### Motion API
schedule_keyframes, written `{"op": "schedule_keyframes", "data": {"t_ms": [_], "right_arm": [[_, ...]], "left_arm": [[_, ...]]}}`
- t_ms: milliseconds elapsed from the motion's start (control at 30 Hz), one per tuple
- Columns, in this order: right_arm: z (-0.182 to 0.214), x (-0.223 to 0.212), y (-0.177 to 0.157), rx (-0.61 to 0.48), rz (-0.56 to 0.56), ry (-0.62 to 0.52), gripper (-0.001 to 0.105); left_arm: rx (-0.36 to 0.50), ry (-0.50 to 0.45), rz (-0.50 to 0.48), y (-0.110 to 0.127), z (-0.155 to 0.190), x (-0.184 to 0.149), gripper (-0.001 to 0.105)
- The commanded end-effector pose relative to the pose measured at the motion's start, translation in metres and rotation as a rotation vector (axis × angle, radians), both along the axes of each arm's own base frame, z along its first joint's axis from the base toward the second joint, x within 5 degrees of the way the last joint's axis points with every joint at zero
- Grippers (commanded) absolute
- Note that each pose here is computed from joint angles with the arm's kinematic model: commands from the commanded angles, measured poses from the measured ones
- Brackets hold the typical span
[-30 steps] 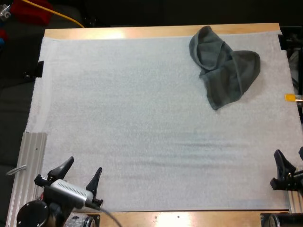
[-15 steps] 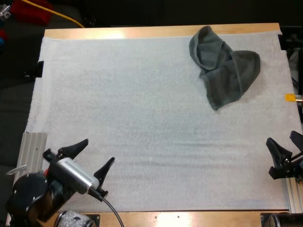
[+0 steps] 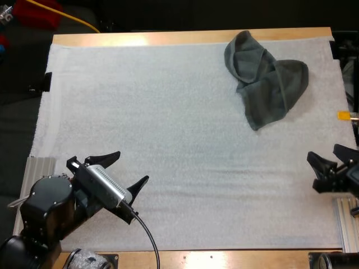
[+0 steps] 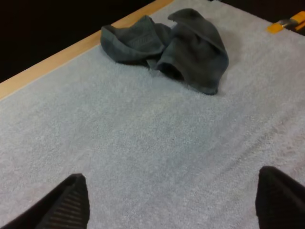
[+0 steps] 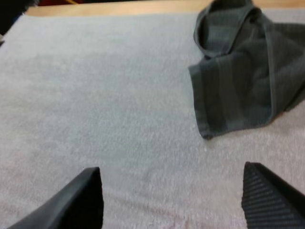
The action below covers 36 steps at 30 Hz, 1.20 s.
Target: Pick towel from pile, fold and stack
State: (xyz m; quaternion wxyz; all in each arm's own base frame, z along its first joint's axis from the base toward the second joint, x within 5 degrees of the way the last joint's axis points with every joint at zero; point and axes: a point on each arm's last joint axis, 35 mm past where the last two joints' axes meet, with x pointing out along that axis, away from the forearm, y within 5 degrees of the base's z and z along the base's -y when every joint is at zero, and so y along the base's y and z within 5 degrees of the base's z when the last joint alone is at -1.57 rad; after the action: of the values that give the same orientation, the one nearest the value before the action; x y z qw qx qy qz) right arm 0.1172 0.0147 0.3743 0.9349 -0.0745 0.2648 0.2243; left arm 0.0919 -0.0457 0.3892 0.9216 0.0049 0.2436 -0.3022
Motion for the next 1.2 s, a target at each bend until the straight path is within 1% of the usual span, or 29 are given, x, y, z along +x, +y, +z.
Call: {"op": "schedule_keyframes", "data": {"t_ms": [0,133,300,400,667,767,800,933,1033,1133,1167], "right_arm": [[0.002,0.006,0.000,-0.005,-0.007,-0.008,0.061],[-0.001,0.027,-0.001,-0.012,-0.044,0.021,0.061],[-0.005,0.060,-0.001,0.021,-0.105,0.041,0.061],[-0.020,0.095,-0.001,0.060,-0.147,0.092,0.061],[-0.055,0.142,-0.001,0.086,-0.184,0.194,0.061],[-0.067,0.157,0.000,0.102,-0.202,0.210,0.061],[-0.087,0.180,-0.001,0.116,-0.242,0.227,0.061],[-0.107,0.197,-0.001,0.138,-0.273,0.256,0.061],[-0.135,0.221,-0.001,0.130,-0.300,0.256,0.061],[-0.149,0.230,-0.002,0.124,-0.320,0.256,0.061],[-0.161,0.238,-0.002,0.119,-0.330,0.255,0.061]], "left_arm": [[-0.010,-0.034,-0.001,-0.001,0.005,0.001,0.069],[-0.022,-0.060,0.000,-0.001,0.008,0.002,0.069],[-0.022,-0.060,0.000,-0.001,0.008,0.002,0.069],[-0.022,-0.059,0.000,-0.001,0.008,0.002,0.069],[-0.021,-0.058,0.000,-0.001,0.008,0.002,0.069],[-0.024,-0.057,0.000,-0.001,0.008,0.002,0.069],[-0.026,-0.055,-0.002,-0.001,0.008,0.002,0.069],[-0.026,-0.053,-0.001,-0.001,0.008,0.002,0.069],[-0.026,-0.053,-0.001,-0.001,0.008,0.002,0.069],[-0.026,-0.053,-0.001,-0.001,0.008,0.002,0.069],[-0.026,-0.053,-0.001,-0.001,0.008,0.002,0.069]]}}
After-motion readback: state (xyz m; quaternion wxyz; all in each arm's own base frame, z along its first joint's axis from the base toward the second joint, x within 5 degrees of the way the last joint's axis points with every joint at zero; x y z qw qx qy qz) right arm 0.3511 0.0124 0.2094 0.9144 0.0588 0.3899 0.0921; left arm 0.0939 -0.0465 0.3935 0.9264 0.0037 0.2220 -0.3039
